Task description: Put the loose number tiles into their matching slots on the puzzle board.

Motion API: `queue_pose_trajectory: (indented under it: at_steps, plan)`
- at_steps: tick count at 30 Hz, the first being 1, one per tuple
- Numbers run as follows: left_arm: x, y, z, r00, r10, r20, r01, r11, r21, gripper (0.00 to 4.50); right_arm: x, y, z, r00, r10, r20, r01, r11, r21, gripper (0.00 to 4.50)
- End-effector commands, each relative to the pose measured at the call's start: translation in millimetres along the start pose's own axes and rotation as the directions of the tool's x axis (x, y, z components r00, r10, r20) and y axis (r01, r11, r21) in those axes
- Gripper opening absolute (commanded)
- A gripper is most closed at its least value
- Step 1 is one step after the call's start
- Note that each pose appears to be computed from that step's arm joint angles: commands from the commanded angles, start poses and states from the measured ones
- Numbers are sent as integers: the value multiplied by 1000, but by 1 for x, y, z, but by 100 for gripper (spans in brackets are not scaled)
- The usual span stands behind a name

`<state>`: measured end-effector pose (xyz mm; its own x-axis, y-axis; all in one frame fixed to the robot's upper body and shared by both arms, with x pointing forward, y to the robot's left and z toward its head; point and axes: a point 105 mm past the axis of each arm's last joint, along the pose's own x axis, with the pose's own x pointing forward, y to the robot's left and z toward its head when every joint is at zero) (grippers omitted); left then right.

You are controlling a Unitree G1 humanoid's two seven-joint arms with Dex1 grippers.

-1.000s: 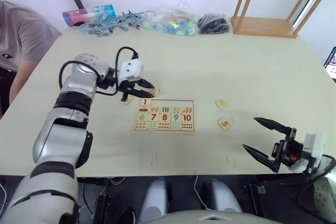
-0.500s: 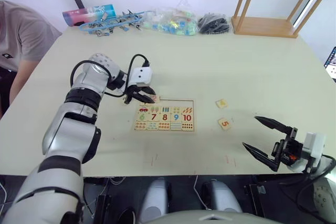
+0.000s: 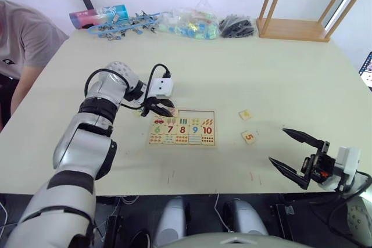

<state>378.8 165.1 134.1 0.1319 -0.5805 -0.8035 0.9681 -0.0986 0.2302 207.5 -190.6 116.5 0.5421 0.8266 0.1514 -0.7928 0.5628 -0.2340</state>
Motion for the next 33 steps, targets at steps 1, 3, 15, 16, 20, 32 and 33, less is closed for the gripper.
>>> queue_pose_trajectory:
  at_steps: [1, 3, 15, 16, 20, 32, 33]
  plan:
    - [-8, 8, 8, 999, 32, -3, -31, 999, 30, 95, 0, -1, 7, 1000, 0, 19, 0, 999, -34, 450]
    - [-8, 8, 8, 1000, 23, -1, -23, 999, 29, 95, 0, -1, 6, 1000, -1, 18, 2, 999, -34, 450]
    - [-6, 6, 11, 1000, -7, -6, 7, 999, 51, 95, -1, 0, 4, 1000, -6, 13, 7, 999, -33, 450]
    - [-5, 5, 11, 1000, -12, -6, 12, 999, 48, 95, -1, 0, 4, 1000, -7, 12, 7, 999, -33, 450]
    - [-5, 5, 9, 1000, -14, -21, 15, 998, 53, 95, -2, 0, 4, 1000, -8, 9, 9, 999, -33, 450]
    - [-5, 3, 4, 999, -21, -40, 23, 999, 38, 95, -3, 1, 1, 1000, -10, 6, 11, 999, -32, 450]
    - [-5, 3, 4, 999, -22, -40, 23, 999, 38, 95, -3, 2, 1, 1000, -10, 6, 11, 999, -32, 450]
